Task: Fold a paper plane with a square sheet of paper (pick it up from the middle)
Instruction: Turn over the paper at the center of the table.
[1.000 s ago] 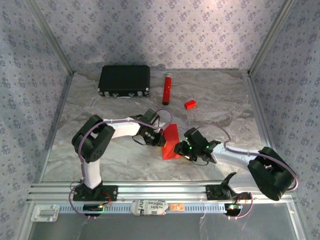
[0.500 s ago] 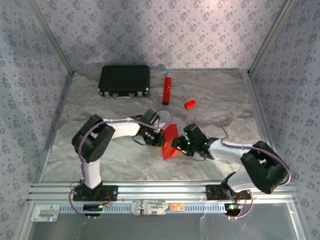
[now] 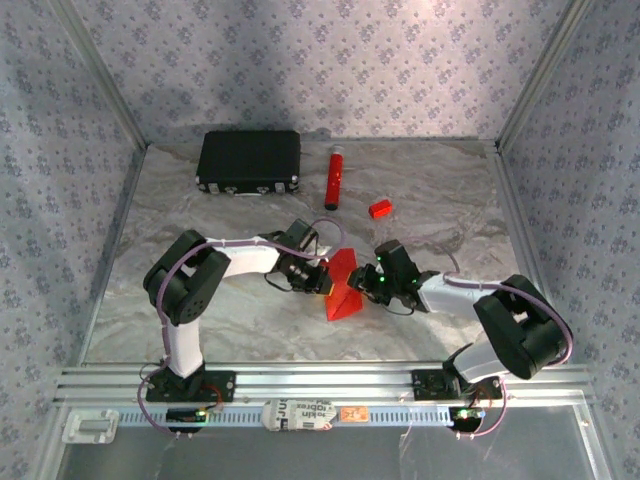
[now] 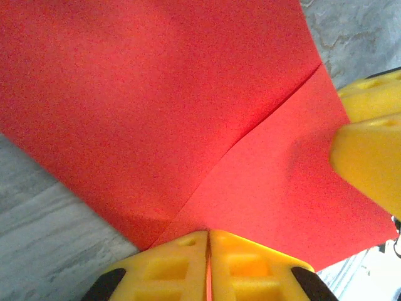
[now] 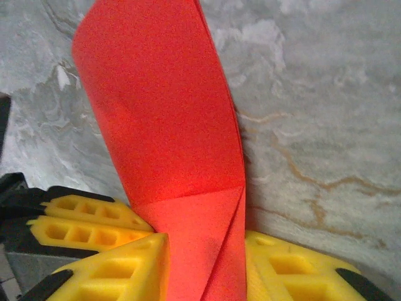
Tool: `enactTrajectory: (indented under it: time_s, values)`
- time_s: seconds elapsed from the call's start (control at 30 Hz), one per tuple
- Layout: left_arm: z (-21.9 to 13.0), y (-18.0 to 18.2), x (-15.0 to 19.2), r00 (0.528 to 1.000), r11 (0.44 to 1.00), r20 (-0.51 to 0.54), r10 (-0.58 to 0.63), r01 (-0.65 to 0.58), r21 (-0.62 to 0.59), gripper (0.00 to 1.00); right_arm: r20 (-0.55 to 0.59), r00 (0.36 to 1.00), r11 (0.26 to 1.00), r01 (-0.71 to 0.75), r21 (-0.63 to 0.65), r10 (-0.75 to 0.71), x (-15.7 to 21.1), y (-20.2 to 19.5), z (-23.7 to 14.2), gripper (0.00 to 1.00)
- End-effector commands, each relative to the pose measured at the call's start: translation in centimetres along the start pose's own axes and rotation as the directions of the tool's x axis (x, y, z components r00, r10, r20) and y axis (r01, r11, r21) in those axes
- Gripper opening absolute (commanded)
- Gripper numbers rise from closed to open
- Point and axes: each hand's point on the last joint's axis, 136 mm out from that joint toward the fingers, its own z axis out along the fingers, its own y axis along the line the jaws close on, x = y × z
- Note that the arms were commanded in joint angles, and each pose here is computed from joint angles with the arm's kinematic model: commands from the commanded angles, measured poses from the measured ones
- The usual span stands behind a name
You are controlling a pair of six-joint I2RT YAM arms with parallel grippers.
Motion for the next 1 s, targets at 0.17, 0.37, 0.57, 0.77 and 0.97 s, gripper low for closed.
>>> enactTrajectory:
  time_s: [0.17,0.37,0.57,0.77,0.97]
  values:
    - [0.3,0.5,0.9,0.999,0.999,-0.027,-0.033,0.033,0.003,0.09,0.020,1.000,0.999,0.009,-0.042,-0.009,-0.9,0.0,0.2,0.30]
    - [0.2,0.7,1.0,0.999,0.999,-0.023,-0.043,0.044,0.004,0.09,0.011,1.000,0.999,0.010,-0.050,-0.009,-1.0,-0.3,0.4,0.27]
    - [0.2,0.8,0.9,0.998,0.999,-0.011,-0.054,0.054,0.004,0.09,-0.001,1.000,0.999,0.010,-0.045,-0.010,-0.7,-0.9,0.7,0.21]
    - [-0.4,0.3,0.5,0.998,0.998,0.017,-0.061,0.061,0.010,0.14,0.006,1.000,0.998,0.012,-0.062,-0.011,-0.9,-0.8,0.6,0.14]
    - [-3.0,-1.3,-1.2,0.989,0.999,0.143,-0.049,0.047,0.016,0.28,0.014,1.000,0.995,0.029,-0.092,-0.028,-1.0,0.1,0.2,0.10]
